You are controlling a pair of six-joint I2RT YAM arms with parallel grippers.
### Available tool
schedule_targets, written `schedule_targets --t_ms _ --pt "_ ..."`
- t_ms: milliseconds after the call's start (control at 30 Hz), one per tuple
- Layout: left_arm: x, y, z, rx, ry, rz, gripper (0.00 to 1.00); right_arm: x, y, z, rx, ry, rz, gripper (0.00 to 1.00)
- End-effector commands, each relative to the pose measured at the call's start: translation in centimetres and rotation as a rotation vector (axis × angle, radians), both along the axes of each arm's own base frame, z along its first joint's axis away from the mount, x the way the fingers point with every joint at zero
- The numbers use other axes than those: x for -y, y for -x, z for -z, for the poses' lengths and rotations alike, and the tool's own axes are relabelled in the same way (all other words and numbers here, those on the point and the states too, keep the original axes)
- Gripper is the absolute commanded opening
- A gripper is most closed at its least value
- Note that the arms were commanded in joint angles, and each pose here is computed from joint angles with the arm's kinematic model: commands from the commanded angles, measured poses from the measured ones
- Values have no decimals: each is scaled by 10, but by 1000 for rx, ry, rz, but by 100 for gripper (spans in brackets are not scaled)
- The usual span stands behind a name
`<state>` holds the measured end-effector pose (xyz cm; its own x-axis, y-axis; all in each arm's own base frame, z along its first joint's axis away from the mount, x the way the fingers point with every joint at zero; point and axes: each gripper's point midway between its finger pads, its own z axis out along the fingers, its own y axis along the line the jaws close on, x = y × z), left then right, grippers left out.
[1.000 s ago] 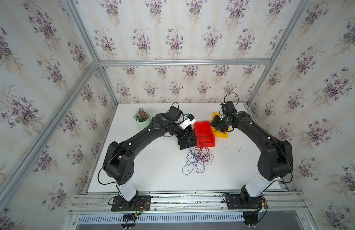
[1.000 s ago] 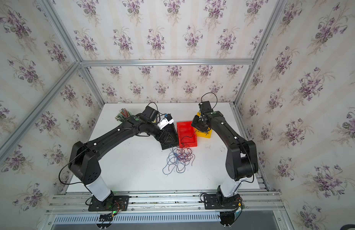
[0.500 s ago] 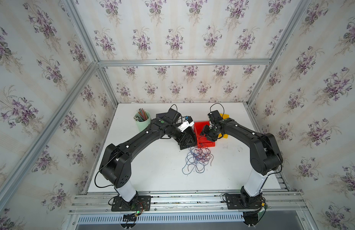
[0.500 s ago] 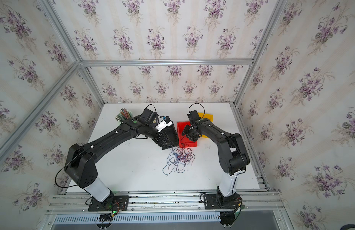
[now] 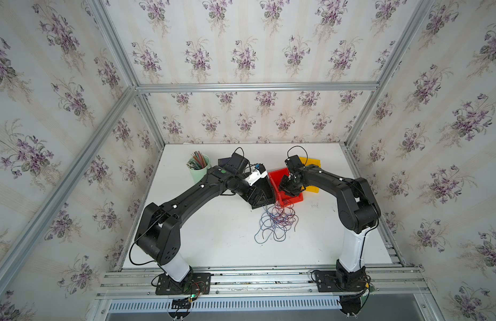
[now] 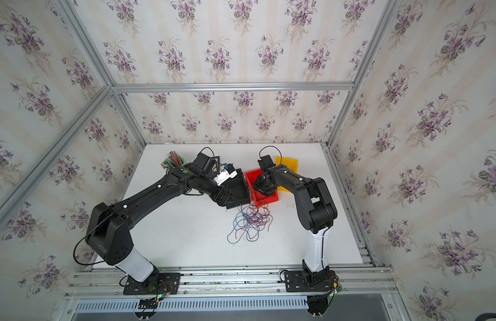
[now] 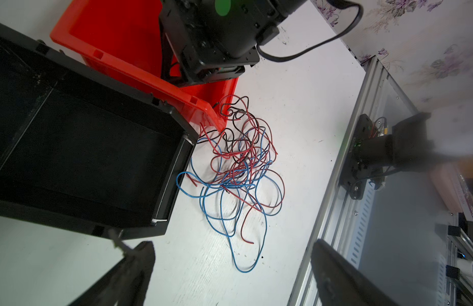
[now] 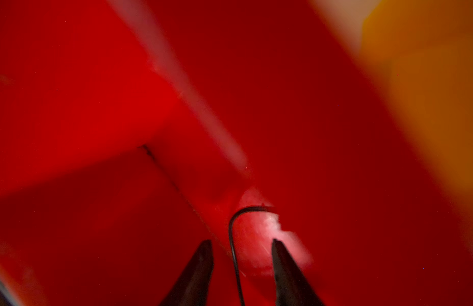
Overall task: Untangle and sort cables by color
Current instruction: Untie the cable.
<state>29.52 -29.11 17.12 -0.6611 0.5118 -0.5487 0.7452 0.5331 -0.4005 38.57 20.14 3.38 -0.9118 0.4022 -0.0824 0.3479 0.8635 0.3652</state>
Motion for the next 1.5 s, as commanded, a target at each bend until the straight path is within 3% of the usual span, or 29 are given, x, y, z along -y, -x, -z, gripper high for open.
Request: schedule_targets --t_ms 0,133,267,533,700,967,1133,1300,1367,1467 --pt "1 -3 -2 24 11 11 95 1 -3 -12 38 7 -13 30" --pt "3 -3 -2 23 23 14 95 -3 -10 -62 175 -1 -64 40" --pt "4 -5 -4 27 30 19 95 9 14 -93 222 37 -114 55" --pt "4 -1 -6 30 32 41 95 14 80 -65 184 -45 -244 56" --pt "1 5 -5 20 28 45 95 20 76 -63 250 4 -302 55" --pt "-7 14 -4 14 13 36 95 23 71 -36 220 33 -327 53" --pt "-12 18 0 7 2 25 95 21 77 -27 194 8 -319 45" --pt "-11 18 1 0 9 11 95 20 75 -24 199 2 -318 19" --pt "-11 17 0 1 13 6 95 19 72 -28 206 3 -315 1" --pt "-9 14 -3 15 23 -2 95 22 70 -46 238 18 -306 0"
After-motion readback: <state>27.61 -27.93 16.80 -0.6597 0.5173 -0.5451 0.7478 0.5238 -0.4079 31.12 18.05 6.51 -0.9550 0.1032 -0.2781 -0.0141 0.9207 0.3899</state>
